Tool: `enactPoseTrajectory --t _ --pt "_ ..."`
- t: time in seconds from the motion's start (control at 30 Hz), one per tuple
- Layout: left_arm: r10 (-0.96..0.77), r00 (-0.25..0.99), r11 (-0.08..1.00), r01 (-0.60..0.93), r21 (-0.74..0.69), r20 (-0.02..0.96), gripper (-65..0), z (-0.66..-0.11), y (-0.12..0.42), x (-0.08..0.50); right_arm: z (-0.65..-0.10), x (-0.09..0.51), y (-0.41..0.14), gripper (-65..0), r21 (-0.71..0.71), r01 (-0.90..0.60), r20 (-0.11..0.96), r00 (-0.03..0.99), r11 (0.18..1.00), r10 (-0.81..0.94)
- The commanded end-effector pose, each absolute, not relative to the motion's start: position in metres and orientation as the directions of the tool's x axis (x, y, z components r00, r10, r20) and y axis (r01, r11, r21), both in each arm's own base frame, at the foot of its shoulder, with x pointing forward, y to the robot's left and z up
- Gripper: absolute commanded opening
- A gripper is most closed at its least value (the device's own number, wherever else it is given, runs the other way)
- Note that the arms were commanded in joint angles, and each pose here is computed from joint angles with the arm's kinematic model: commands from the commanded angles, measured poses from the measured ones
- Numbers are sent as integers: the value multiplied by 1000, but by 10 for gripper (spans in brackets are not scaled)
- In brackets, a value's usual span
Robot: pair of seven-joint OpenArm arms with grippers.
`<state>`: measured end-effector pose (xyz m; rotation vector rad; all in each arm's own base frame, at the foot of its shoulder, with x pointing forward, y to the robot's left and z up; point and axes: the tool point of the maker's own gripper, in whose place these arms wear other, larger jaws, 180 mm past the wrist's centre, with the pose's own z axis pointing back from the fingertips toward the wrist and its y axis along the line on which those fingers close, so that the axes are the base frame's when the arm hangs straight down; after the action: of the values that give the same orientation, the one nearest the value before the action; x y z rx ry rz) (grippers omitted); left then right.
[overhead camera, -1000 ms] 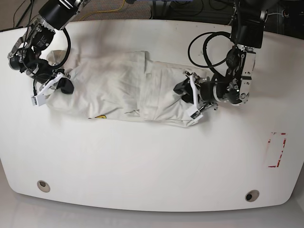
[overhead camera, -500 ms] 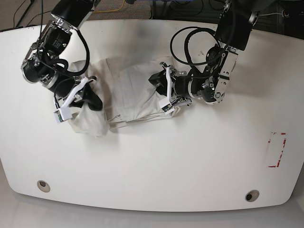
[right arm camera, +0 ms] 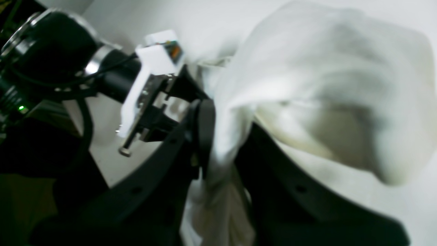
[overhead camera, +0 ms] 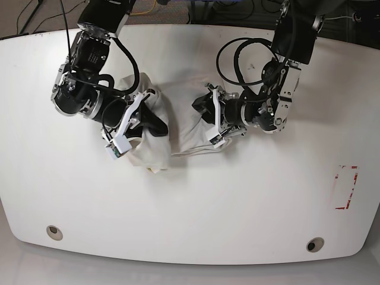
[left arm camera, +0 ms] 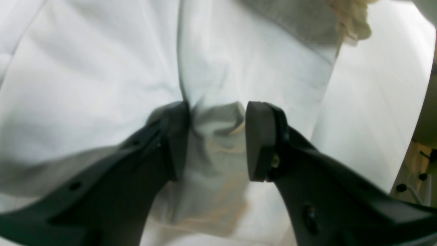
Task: Layout the t-shirt on the table in an organized manner, then fold the t-shirt properly
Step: 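Lift both ends and bring the grippers toward each other, folding in half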
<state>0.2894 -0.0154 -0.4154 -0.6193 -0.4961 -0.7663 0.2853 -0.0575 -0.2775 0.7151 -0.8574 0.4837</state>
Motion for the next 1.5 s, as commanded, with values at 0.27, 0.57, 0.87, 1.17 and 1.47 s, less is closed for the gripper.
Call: enactPoseTrajectory --t 0.27,0.57,0.87,1.17,1.47 --pt "-483 613 569 762 -309 625 -393 -408 -18 297 -287 291 -50 -650 433 -641 794 604 633 68" --pt "-473 611 564 764 -314 635 -393 -406 -23 298 -289 291 -48 -650 445 -639 789 611 627 63" --pt "-449 590 552 774 -311 671 -393 -396 -29 301 -289 291 -47 -650 448 -638 789 611 626 58" --pt "-307 551 538 773 -336 776 -393 -346 -31 318 -289 292 -49 -650 444 -639 790 610 628 61" --pt "-266 598 579 726 -371 756 -393 -356 -9 314 -289 292 -50 -650 441 -639 791 609 630 64"
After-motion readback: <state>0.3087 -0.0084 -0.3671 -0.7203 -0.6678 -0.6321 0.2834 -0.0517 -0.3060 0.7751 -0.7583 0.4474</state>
